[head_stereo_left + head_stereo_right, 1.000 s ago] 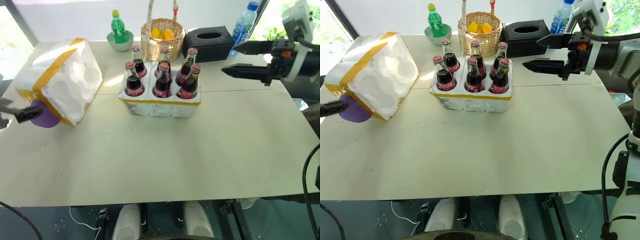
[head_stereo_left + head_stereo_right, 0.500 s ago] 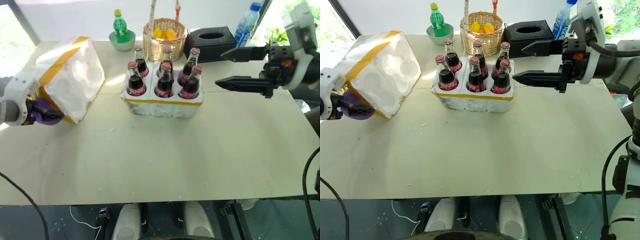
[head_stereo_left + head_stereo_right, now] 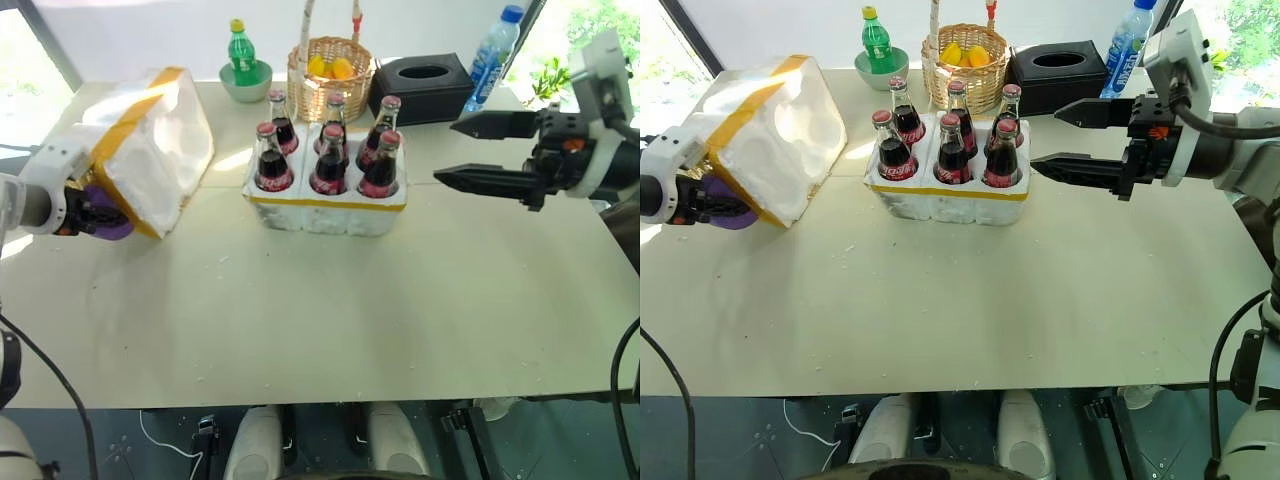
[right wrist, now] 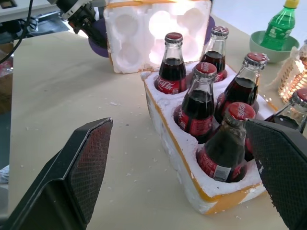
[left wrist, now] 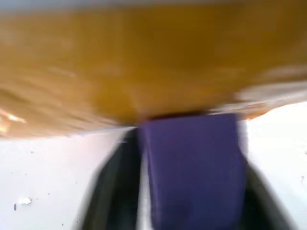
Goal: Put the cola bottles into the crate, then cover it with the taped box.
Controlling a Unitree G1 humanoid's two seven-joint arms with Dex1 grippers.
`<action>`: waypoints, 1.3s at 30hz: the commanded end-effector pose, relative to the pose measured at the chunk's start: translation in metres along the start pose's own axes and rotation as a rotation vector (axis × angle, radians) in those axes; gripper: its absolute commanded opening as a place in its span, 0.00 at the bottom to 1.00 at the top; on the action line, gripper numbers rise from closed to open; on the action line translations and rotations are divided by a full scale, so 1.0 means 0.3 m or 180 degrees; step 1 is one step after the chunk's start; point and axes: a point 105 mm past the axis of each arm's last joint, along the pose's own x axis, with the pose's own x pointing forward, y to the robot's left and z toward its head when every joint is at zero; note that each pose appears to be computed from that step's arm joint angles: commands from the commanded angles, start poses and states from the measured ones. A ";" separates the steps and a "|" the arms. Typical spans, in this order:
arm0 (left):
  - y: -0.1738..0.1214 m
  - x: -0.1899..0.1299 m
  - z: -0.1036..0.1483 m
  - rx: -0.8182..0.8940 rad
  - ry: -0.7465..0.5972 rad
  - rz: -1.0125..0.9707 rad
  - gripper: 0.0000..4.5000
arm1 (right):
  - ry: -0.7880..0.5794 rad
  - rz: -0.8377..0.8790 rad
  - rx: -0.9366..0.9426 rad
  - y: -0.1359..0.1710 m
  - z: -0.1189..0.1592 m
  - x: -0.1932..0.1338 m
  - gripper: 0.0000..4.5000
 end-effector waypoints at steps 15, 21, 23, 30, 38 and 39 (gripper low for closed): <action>-0.064 -0.113 0.457 0.1665 -0.2170 0.1355 0.07 | -0.0082 -0.0457 0.0080 -0.014 -0.013 -0.107 1.00; -0.228 -0.176 0.615 0.3200 -0.2830 0.1769 0.07 | -0.0119 -0.0646 0.0201 -0.025 -0.032 -0.134 1.00; -0.262 -0.171 0.637 0.3421 -0.2945 0.1754 0.07 | -0.0108 -0.0689 0.0224 -0.026 -0.044 -0.142 1.00; -0.385 -0.073 0.630 0.4617 -0.2961 0.1657 0.07 | -0.0172 -0.0897 0.0347 -0.036 -0.066 -0.166 1.00; -0.435 -0.048 0.643 0.4767 -0.3241 0.1609 0.07 | -0.0165 -0.1048 0.0443 -0.045 -0.105 -0.167 1.00; -0.440 -0.055 0.651 0.4826 -0.3279 0.1659 0.07 | -0.0169 -0.1072 0.0460 -0.048 -0.109 -0.168 1.00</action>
